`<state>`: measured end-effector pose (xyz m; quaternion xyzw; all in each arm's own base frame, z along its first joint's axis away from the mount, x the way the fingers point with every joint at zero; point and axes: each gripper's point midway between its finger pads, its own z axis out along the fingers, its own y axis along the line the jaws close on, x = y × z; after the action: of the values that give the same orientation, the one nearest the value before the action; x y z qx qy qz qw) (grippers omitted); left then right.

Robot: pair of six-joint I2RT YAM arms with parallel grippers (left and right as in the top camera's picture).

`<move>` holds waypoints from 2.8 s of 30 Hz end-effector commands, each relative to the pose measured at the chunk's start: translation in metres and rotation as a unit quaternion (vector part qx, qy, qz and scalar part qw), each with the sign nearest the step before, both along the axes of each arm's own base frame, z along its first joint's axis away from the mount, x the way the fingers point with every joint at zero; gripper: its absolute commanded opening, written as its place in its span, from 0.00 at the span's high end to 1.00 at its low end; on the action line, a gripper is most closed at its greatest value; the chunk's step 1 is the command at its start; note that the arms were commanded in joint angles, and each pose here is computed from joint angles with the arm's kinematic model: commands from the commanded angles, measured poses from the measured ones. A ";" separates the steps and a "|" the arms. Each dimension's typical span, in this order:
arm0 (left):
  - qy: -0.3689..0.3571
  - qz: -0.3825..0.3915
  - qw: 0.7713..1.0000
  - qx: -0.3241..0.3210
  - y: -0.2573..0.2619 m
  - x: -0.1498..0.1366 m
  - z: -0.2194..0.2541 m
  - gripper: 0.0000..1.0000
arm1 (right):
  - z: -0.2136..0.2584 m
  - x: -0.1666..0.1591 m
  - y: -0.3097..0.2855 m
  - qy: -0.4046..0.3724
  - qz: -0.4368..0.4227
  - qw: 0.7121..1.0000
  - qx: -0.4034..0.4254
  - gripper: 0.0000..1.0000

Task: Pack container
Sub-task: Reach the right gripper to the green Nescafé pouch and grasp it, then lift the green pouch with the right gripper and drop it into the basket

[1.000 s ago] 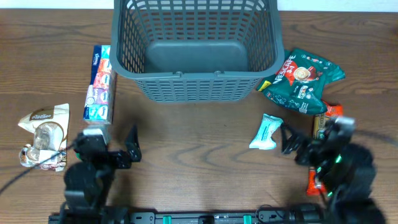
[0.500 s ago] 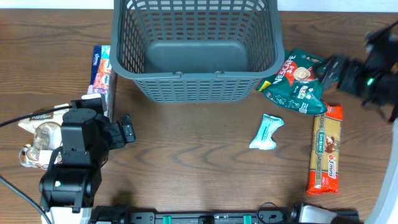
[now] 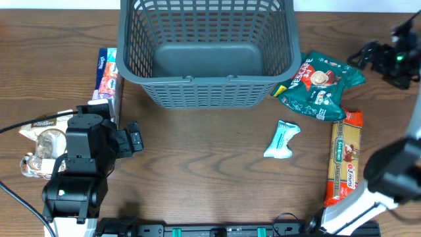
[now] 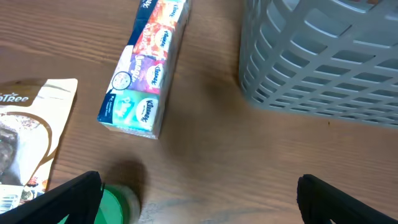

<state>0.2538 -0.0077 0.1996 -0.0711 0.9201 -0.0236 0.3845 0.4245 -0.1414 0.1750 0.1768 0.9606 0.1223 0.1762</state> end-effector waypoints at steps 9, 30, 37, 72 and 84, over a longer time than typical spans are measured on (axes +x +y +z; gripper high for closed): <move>-0.012 0.004 1.000 0.006 0.003 0.002 0.010 0.02 | -0.098 0.039 0.037 0.036 0.085 0.994 0.064 0.01; -0.012 0.004 1.000 0.006 0.003 0.002 0.010 0.01 | -0.203 -0.007 0.060 0.140 0.069 0.982 0.103 0.10; -0.012 0.004 1.000 0.006 0.003 0.002 0.010 0.02 | -0.204 -0.012 0.065 0.145 0.066 0.981 0.114 0.56; -0.008 0.004 1.000 0.007 0.003 0.001 0.008 0.02 | 0.299 -0.041 0.063 -0.436 -0.081 0.875 -0.192 0.99; -0.005 0.003 1.000 0.007 0.003 0.000 0.007 0.02 | 0.322 -0.014 0.243 -0.533 0.188 0.823 -0.061 0.99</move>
<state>0.2519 -0.0076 0.1979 -0.0708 0.9221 -0.0230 0.3796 0.4095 0.0578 0.4878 -0.0392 0.7538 0.1227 0.6443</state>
